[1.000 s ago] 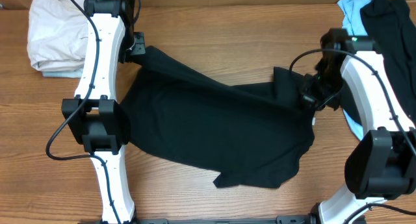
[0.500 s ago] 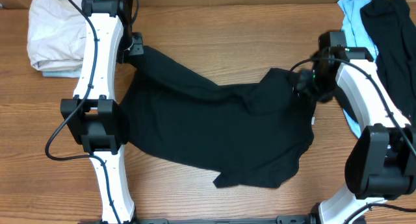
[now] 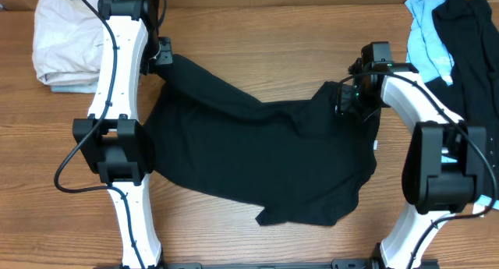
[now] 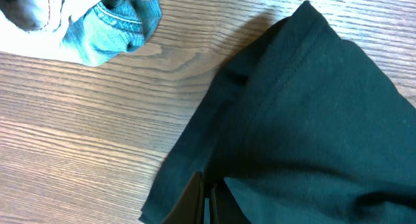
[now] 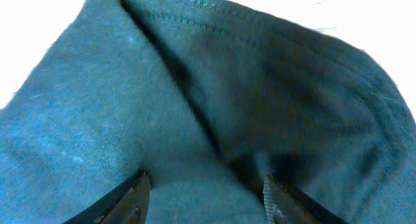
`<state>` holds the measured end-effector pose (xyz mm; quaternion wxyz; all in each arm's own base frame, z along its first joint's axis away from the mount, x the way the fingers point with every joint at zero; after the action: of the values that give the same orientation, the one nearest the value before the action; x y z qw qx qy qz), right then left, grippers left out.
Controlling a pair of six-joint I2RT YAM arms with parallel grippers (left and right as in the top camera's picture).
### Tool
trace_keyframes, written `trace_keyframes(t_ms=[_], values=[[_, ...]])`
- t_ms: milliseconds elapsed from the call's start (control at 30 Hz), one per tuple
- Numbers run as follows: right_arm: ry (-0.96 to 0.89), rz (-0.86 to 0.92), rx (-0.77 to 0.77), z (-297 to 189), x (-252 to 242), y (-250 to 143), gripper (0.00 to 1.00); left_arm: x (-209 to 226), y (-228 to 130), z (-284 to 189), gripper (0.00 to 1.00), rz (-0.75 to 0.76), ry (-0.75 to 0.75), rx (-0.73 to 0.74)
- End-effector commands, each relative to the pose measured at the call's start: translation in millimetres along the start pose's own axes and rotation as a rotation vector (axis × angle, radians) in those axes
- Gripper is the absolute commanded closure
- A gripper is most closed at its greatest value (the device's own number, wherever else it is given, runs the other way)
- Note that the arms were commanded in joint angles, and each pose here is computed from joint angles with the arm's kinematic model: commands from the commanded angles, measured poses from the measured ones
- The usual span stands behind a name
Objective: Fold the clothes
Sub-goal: 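Fold the shirt's right side inward with the right gripper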
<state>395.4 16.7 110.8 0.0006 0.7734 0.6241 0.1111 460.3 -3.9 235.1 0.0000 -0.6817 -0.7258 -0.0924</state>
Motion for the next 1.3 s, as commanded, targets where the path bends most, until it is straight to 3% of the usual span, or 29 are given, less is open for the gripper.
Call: trace_keyframes(t_ms=[0,100,133,167,233,433,467,533,600,867,933,1033,1100,1200,1267], values=[[-0.004,-0.028,0.011,17.2,-2.2,1.5,0.39,4.1,2.9,-5.0,0.96,0.000,-0.009,-0.024],[0.000,-0.031,-0.013,22.1,-2.0,5.9,0.41,4.1,3.8,-5.0,0.96,-0.001,-0.009,-0.030],[0.003,-0.032,-0.022,21.9,-1.6,7.2,0.56,4.1,4.0,-5.0,0.96,-0.002,-0.010,-0.031],[0.004,-0.032,-0.026,21.9,-1.3,7.7,0.79,4.1,4.0,-5.0,0.96,-0.001,-0.010,-0.031],[0.003,-0.027,-0.021,21.6,-1.6,7.1,0.96,4.4,4.2,-5.0,0.96,-0.001,-0.004,-0.033],[0.027,0.087,-0.113,-34.4,-6.8,31.5,0.96,9.6,11.8,-4.7,0.96,-0.021,-0.004,-0.082],[0.036,0.096,-0.147,-52.3,-8.6,39.2,0.94,10.6,12.8,-4.6,0.96,-0.027,-0.004,-0.087],[0.044,0.111,-0.209,-84.1,-12.7,52.9,0.76,11.4,14.1,-4.6,0.96,-0.031,-0.005,-0.096],[0.043,0.122,-0.224,-97.7,-17.3,57.8,0.76,11.2,15.2,-4.8,0.96,-0.032,-0.005,-0.103],[0.036,0.134,-0.085,-48.1,-23.0,40.3,0.75,8.7,15.8,-4.9,0.96,-0.034,-0.040,-0.107],[0.051,0.130,-0.066,-33.2,-24.6,36.5,0.67,8.7,15.8,-4.9,0.96,-0.034,-0.040,-0.107],[0.081,0.100,-0.051,-18.1,-24.7,35.4,0.45,8.2,15.7,-5.0,0.96,-0.033,-0.040,-0.106],[0.126,0.059,-0.046,-8.9,-22.7,34.4,0.39,7.8,15.7,-5.0,0.96,-0.033,-0.040,-0.106],[0.139,0.052,-0.055,-4.6,-22.7,33.5,0.39,7.8,15.8,-5.0,0.96,-0.034,-0.040,-0.107],[0.140,0.047,-0.056,-4.4,-22.6,33.5,0.45,7.8,15.8,-5.0,0.96,-0.036,-0.040,-0.107]])
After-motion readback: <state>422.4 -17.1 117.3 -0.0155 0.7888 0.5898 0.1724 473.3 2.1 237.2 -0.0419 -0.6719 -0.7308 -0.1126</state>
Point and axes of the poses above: each gripper's point midway between its finger pads, its own z axis out along the fingers, its own x axis along the line the jaws close on, y = z × x, the point moved 10 cm from there along -z, back along the fingers, and after that the axes turned 7 degrees about z, right-handed, at the moved point
